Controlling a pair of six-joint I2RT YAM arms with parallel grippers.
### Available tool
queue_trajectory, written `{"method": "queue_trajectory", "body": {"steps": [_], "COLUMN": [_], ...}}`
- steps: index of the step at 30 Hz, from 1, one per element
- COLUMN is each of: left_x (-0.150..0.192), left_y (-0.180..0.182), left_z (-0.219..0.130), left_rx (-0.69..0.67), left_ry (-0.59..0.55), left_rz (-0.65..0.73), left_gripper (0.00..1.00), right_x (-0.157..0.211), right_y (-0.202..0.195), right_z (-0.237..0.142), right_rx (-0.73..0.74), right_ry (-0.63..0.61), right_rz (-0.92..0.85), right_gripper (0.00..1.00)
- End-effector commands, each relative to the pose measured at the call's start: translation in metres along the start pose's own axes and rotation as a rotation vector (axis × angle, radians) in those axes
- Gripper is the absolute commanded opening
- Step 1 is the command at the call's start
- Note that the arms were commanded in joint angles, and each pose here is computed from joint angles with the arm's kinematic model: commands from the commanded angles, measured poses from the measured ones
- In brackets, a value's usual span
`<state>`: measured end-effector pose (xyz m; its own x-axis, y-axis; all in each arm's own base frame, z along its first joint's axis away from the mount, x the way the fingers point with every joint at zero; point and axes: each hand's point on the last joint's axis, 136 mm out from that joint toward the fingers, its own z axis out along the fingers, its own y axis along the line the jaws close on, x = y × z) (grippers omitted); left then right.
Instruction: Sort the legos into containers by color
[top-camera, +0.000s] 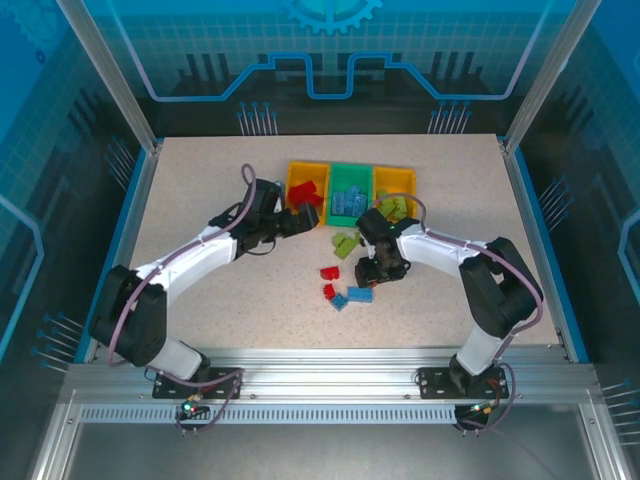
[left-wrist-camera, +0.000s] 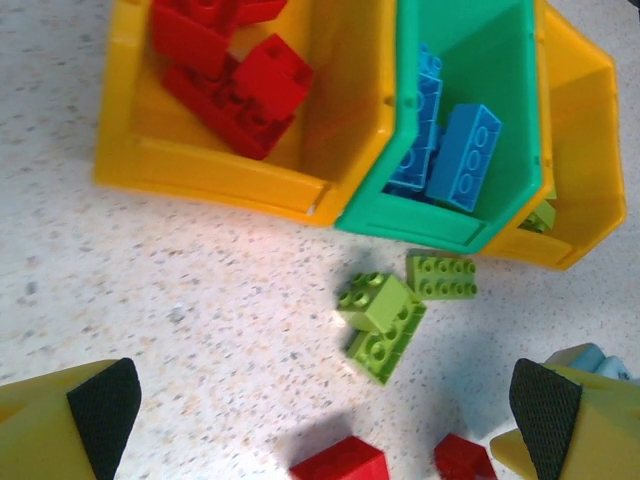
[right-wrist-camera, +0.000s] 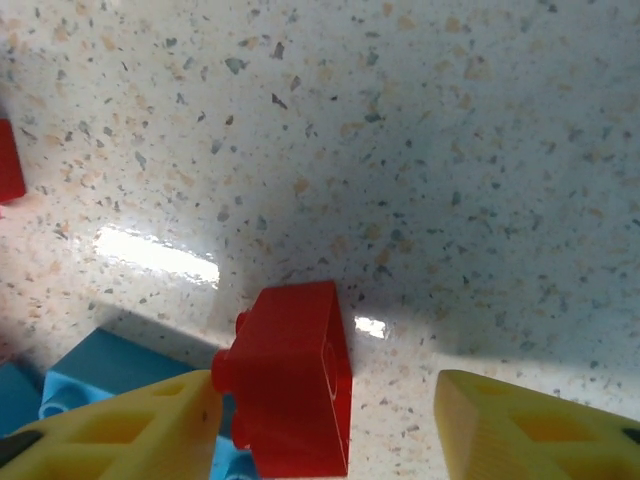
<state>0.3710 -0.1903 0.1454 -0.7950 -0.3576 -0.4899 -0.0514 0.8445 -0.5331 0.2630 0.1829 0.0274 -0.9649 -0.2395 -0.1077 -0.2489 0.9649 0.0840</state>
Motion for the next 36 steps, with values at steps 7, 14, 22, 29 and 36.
{"method": "queue_trajectory", "body": {"steps": [7, 14, 22, 29, 36], "left_x": [0.016, 0.042, 0.074, 0.093, 0.114], "left_y": [0.045, 0.080, 0.103, 0.102, 0.088], "left_z": [-0.026, -0.040, -0.042, -0.040, -0.037], "left_rx": [-0.110, -0.230, -0.270, -0.246, -0.249], "left_ry": [-0.028, 0.014, 0.073, 0.123, 0.177], "left_rz": [-0.027, -0.026, -0.085, -0.070, -0.063], "left_gripper": [0.99, 0.99, 0.99, 0.99, 0.99], "right_x": [-0.016, -0.067, -0.169, -0.244, -0.281], "right_y": [0.006, 0.038, 0.087, 0.098, 0.083], "right_z": [-0.016, -0.077, -0.116, -0.098, -0.056], "right_rx": [0.058, -0.086, -0.435, -0.467, -0.400], "right_ry": [-0.037, -0.216, -0.334, -0.326, -0.294], "right_rz": [-0.027, 0.008, 0.167, 0.262, 0.354], "right_gripper": [0.32, 0.30, 0.29, 0.30, 0.39]}}
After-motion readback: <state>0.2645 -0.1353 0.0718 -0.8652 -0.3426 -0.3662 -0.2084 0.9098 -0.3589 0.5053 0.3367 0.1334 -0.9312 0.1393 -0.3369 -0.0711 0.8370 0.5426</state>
